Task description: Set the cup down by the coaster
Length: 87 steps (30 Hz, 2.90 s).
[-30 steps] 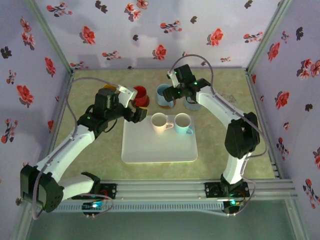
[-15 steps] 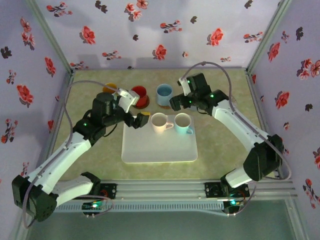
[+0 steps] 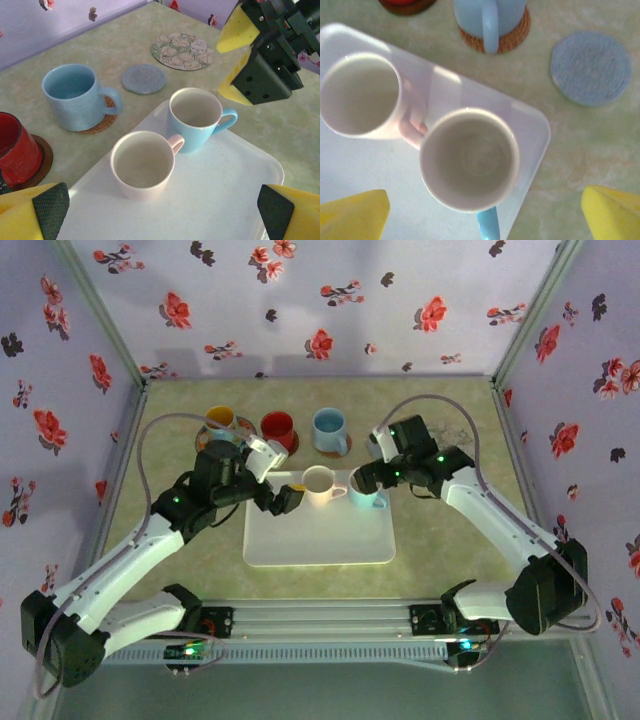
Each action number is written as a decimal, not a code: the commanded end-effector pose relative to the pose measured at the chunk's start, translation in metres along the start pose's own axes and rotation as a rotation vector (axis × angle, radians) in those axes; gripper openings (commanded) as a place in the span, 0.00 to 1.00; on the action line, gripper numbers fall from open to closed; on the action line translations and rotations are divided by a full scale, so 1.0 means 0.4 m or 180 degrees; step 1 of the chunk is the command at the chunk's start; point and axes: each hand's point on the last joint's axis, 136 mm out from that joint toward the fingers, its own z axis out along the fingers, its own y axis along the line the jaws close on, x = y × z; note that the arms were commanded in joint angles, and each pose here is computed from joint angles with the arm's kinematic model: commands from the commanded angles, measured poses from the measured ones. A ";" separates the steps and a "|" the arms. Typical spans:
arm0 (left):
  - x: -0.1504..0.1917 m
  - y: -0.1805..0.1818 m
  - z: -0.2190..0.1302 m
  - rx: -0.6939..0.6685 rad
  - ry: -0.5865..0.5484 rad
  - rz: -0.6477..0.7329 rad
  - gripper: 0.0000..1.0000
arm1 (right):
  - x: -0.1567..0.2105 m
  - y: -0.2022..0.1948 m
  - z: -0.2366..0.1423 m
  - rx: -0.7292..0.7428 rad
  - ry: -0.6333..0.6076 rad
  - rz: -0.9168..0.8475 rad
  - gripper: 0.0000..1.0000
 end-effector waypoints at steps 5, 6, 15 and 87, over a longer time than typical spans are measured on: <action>0.048 -0.013 0.009 0.0006 0.0118 0.0054 1.00 | 0.096 0.012 0.043 -0.0209 0.0325 0.0124 0.94; 0.050 -0.013 0.010 0.0004 0.0118 0.0045 1.00 | 0.100 0.013 0.050 -0.0235 0.0342 0.0127 0.93; 0.065 -0.013 0.017 0.0003 0.0130 0.0008 1.00 | 0.108 0.027 0.099 -0.0471 0.0392 0.0221 0.88; 0.080 -0.010 0.044 0.0011 0.0161 -0.0063 1.00 | 0.195 0.022 0.171 0.0009 0.0916 0.0285 0.22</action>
